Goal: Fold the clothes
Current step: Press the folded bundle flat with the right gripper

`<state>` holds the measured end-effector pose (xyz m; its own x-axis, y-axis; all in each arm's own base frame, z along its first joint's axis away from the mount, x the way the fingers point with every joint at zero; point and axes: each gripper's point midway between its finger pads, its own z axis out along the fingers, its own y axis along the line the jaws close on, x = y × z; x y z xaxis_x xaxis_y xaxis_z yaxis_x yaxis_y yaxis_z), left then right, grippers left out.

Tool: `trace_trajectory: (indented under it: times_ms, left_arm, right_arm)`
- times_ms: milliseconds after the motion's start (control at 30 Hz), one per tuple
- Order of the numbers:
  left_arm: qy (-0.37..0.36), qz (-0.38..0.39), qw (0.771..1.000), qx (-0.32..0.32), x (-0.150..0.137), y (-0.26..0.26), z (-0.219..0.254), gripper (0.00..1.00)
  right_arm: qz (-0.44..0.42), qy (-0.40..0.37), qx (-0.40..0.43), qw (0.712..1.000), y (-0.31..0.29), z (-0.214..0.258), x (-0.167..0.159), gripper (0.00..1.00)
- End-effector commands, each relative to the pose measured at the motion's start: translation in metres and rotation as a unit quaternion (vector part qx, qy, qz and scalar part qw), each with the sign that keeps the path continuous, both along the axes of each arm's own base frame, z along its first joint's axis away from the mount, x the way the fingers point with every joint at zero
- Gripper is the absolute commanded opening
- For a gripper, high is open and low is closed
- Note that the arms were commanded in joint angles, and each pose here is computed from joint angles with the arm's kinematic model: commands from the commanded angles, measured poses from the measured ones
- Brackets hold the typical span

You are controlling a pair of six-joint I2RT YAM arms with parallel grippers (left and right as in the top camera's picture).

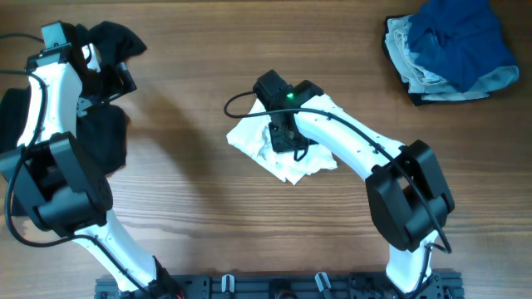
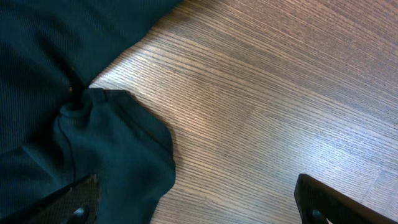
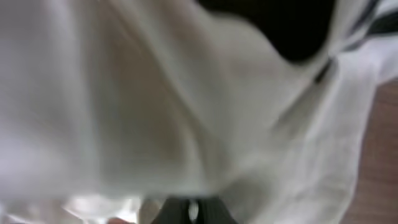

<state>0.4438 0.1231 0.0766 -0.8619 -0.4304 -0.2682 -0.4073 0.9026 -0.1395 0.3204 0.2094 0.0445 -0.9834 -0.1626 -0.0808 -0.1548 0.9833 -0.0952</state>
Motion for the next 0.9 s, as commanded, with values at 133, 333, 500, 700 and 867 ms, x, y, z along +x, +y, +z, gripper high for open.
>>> trace_trajectory:
  times_ms: [133, 333, 500, 700, 867]
  left_arm:
    - [-0.001, 0.003, 1.0, -0.009, 0.003, -0.002, -0.002, 1.0]
    - [-0.002, 0.0, 1.0, -0.008, 0.003, -0.002, -0.002, 1.0]
    - [-0.003, -0.002, 1.0, -0.007, 0.004, -0.002, -0.002, 1.0]
    - [-0.004, -0.001, 1.0, -0.003, 0.004, 0.0, -0.002, 1.0]
    - [-0.004, -0.001, 1.0, -0.003, 0.004, 0.0, -0.001, 1.0]
  right_arm:
    - [-0.027, -0.008, -0.038, 0.999, -0.026, 0.039, -0.013, 0.04]
    - [-0.03, 0.023, -0.061, 0.997, -0.048, 0.063, -0.04, 0.04]
    - [-0.028, 0.049, -0.092, 0.994, -0.063, 0.052, -0.054, 0.04]
    - [-0.027, 0.066, -0.104, 0.992, -0.07, 0.038, -0.065, 0.26]
    - [-0.012, 0.019, -0.062, 0.998, -0.049, 0.064, -0.037, 0.46]
